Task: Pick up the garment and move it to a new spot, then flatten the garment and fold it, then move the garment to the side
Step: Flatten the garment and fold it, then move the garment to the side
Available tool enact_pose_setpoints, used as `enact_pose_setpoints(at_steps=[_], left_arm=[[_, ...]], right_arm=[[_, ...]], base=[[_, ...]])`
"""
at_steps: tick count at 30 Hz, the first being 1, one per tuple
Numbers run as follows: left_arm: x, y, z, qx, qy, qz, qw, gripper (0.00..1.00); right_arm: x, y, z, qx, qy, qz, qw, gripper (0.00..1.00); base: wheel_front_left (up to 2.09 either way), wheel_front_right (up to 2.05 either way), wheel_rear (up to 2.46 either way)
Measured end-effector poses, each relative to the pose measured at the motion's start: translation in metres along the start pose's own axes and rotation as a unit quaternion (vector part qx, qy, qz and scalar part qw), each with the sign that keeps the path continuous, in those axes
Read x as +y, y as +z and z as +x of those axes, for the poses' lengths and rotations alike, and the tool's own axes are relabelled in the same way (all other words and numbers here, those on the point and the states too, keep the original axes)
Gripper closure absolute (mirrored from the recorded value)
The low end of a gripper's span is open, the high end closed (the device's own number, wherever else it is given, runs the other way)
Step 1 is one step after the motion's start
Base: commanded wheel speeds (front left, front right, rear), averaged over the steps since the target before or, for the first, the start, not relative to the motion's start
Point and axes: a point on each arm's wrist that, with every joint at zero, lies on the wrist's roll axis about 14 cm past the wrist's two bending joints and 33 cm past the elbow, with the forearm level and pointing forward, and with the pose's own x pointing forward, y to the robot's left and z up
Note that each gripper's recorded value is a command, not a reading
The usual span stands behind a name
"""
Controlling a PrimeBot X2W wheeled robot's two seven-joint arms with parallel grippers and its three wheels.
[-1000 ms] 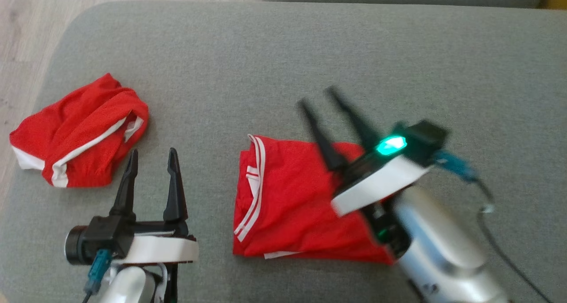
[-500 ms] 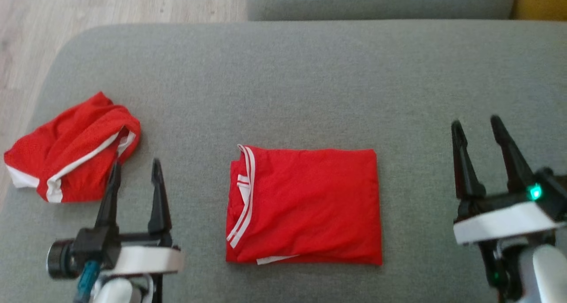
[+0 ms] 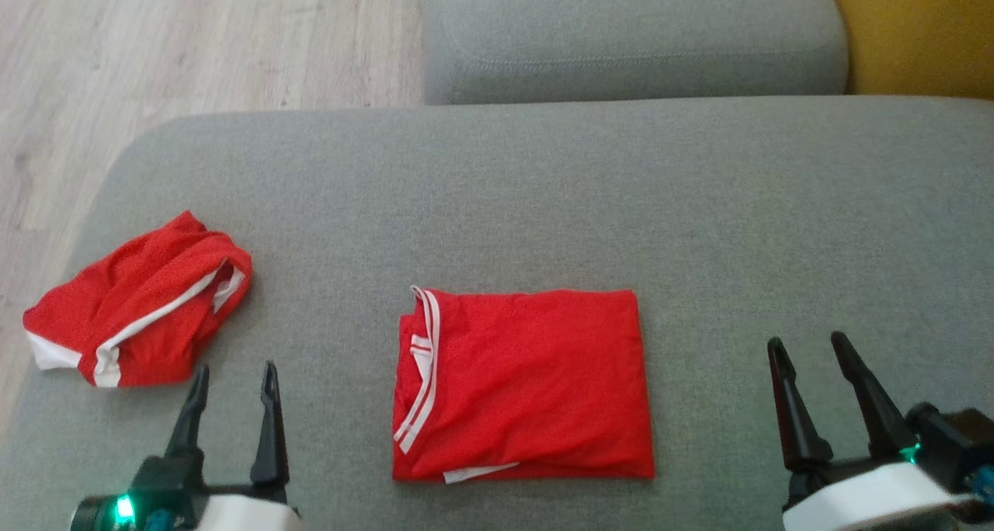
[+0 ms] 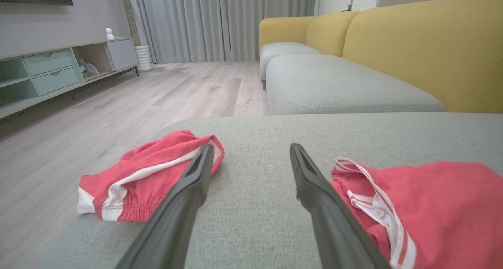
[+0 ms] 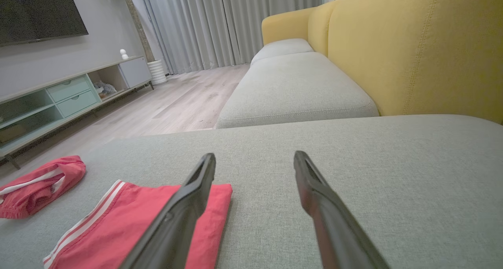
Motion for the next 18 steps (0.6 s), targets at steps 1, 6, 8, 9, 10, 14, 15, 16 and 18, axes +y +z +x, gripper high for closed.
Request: enact_pose_setpoints(at_steps=[1, 6, 8, 9, 10, 14, 15, 16, 18], left_arm=[[-0.001, -0.003, -0.003, 0.005, -0.001, 0.0, 1.0, 0.0], [-0.006, -0.013, -0.01, 0.029, -0.01, -0.007, 1.0, 0.0], [-0.006, -0.017, -0.012, 0.035, -0.012, -0.01, 0.999, 0.0], [-0.007, -0.017, -0.012, 0.036, -0.012, -0.011, 0.999, 0.0], [-0.007, -0.017, -0.012, 0.035, -0.013, -0.011, 0.999, 0.0], [-0.008, -0.018, -0.012, 0.04, -0.014, -0.011, 0.999, 0.0], [-0.008, -0.018, -0.012, 0.04, -0.015, -0.01, 0.999, 0.0], [-0.008, -0.019, -0.011, 0.041, -0.015, -0.01, 0.999, 0.0], [-0.009, -0.02, -0.011, 0.043, -0.016, -0.01, 0.999, 0.0]], right_arm=[[-0.001, 0.0, -0.003, 0.0, -0.002, 0.0, 1.0, 0.0], [-0.004, -0.002, -0.011, 0.004, -0.009, 0.0, 1.0, 0.0], [-0.004, -0.002, -0.015, 0.004, -0.011, 0.001, 1.0, 0.0], [-0.005, -0.002, -0.015, 0.005, -0.012, 0.001, 1.0, 0.0], [-0.005, -0.001, -0.016, 0.004, -0.012, 0.0, 1.0, 0.0], [-0.007, 0.001, -0.017, 0.001, -0.016, 0.0, 1.0, 0.0], [-0.007, 0.001, -0.017, 0.002, -0.017, -0.001, 1.0, 0.0], [-0.008, 0.001, -0.017, 0.004, -0.018, -0.002, 1.0, 0.0], [-0.008, 0.001, -0.017, 0.005, -0.019, -0.005, 1.0, 0.0]], base=[[0.0, 0.0, 0.0], [0.0, 0.0, 0.0], [0.0, 0.0, 0.0], [0.0, 0.0, 0.0], [0.0, 0.0, 0.0], [0.0, 0.0, 0.0], [0.0, 0.0, 0.0], [0.0, 0.0, 0.0], [0.0, 0.0, 0.0]])
